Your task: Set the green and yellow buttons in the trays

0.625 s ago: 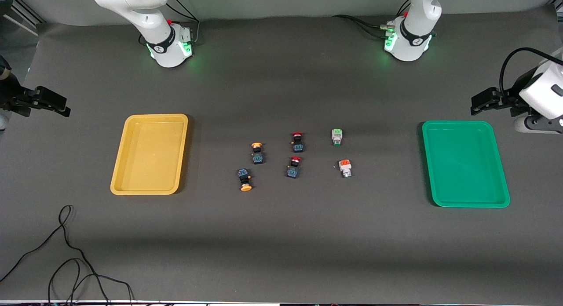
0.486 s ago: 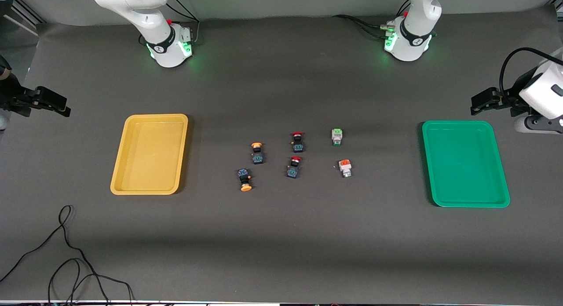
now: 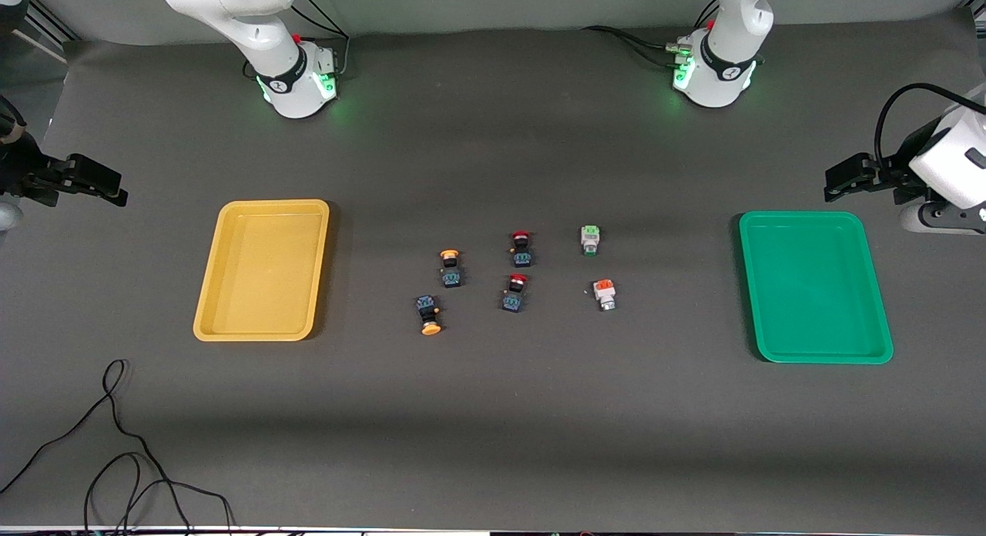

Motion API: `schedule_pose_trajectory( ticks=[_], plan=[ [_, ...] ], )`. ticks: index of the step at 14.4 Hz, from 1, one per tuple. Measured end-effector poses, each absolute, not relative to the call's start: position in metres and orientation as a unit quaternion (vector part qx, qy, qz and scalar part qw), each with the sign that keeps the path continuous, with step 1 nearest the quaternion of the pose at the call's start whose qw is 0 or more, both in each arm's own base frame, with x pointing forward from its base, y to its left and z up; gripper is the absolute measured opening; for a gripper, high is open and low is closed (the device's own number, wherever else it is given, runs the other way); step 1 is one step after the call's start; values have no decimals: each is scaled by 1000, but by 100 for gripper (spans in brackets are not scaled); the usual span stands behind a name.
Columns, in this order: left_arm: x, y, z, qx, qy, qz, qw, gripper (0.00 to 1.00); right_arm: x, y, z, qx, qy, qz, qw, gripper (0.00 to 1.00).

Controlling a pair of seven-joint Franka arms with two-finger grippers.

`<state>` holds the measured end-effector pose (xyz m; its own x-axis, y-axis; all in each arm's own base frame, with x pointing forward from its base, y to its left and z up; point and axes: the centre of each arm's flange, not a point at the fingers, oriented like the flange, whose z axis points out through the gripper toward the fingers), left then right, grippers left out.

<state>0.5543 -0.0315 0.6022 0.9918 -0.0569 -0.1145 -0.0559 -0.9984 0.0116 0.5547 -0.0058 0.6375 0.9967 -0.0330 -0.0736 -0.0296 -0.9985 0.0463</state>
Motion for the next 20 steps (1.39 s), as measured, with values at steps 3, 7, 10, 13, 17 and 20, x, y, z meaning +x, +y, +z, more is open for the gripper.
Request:
schedule_pose_trajectory(
  ticks=[3, 7, 10, 13, 17, 20],
  plan=[
    [554, -32, 602, 998, -28, -58, 4, 97, 557, -8, 634, 999, -18, -41, 23, 100],
    [554, -32, 602, 998, -28, -58, 4, 97, 561, -6, 625, 998, -15, -48, 23, 100],
    [554, -32, 602, 998, -28, -58, 4, 97, 563, -7, 622, 998, -16, -51, 23, 100],
    [555, -32, 604, 998, -30, -55, 4, 95, 563, -7, 621, 998, -16, -52, 23, 100],
    [555, -27, 607, 998, -35, -52, 5, 94, 562, -9, 620, 998, -18, -59, 24, 100],
    [556, -23, 608, 998, -33, -50, 5, 95, 558, -14, 618, 997, -22, -75, 23, 100]
  ],
)
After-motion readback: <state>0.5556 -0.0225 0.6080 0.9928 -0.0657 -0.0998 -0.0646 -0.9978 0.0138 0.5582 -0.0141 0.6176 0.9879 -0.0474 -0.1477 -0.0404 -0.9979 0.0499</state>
